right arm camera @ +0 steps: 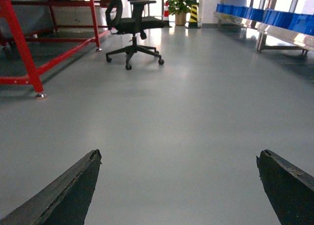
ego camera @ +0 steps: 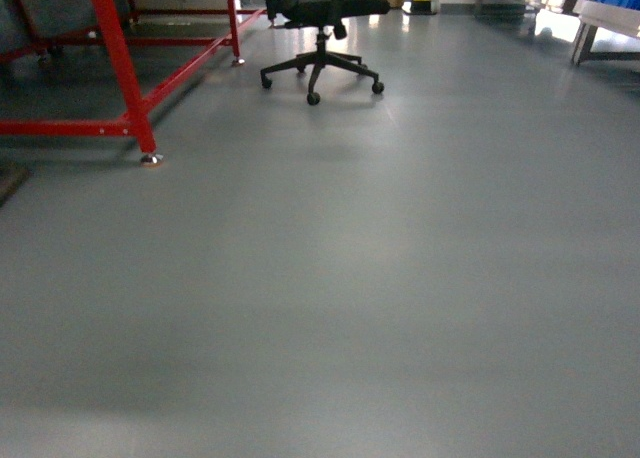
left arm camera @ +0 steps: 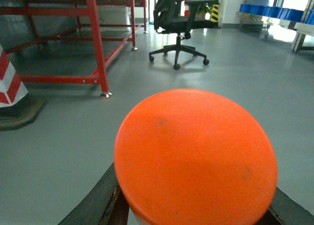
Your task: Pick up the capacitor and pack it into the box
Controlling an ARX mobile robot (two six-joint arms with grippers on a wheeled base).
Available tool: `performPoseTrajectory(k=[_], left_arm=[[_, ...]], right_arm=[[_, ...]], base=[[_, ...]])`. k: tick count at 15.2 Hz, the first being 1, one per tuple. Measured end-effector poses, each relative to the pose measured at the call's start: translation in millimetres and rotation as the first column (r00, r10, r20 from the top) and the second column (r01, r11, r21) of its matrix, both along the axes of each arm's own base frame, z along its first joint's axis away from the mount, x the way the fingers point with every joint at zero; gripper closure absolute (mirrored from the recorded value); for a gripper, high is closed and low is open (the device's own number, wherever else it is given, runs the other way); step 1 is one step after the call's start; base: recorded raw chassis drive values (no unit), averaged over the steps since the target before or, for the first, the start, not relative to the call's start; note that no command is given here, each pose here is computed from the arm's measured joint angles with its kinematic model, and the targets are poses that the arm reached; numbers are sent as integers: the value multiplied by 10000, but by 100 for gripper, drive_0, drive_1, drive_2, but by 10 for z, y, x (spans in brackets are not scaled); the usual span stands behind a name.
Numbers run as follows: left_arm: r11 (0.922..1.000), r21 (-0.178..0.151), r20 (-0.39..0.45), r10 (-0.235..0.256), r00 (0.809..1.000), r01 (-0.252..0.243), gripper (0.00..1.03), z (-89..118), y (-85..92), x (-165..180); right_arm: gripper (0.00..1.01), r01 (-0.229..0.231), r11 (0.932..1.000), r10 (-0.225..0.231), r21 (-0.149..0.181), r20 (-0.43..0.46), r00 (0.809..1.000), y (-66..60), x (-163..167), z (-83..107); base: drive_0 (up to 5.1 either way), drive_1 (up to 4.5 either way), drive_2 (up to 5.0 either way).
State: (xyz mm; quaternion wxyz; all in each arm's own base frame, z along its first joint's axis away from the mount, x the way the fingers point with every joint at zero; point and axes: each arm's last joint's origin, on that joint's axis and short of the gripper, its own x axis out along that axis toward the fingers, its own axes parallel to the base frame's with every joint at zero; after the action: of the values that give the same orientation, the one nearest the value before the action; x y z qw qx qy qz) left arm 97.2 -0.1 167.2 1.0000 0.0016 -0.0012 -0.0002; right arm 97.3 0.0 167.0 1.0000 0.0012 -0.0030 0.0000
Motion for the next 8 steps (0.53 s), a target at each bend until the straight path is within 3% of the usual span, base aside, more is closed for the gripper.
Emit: performPoseTrajectory(k=[8], left_arm=[[10000, -4, -23, 19, 10000, -19, 58, -2, 1, 0]], right_arm=[[3, 0, 10000, 0, 0, -15, 10000, 0, 0, -1]], base=[[-497, 239, 239]])
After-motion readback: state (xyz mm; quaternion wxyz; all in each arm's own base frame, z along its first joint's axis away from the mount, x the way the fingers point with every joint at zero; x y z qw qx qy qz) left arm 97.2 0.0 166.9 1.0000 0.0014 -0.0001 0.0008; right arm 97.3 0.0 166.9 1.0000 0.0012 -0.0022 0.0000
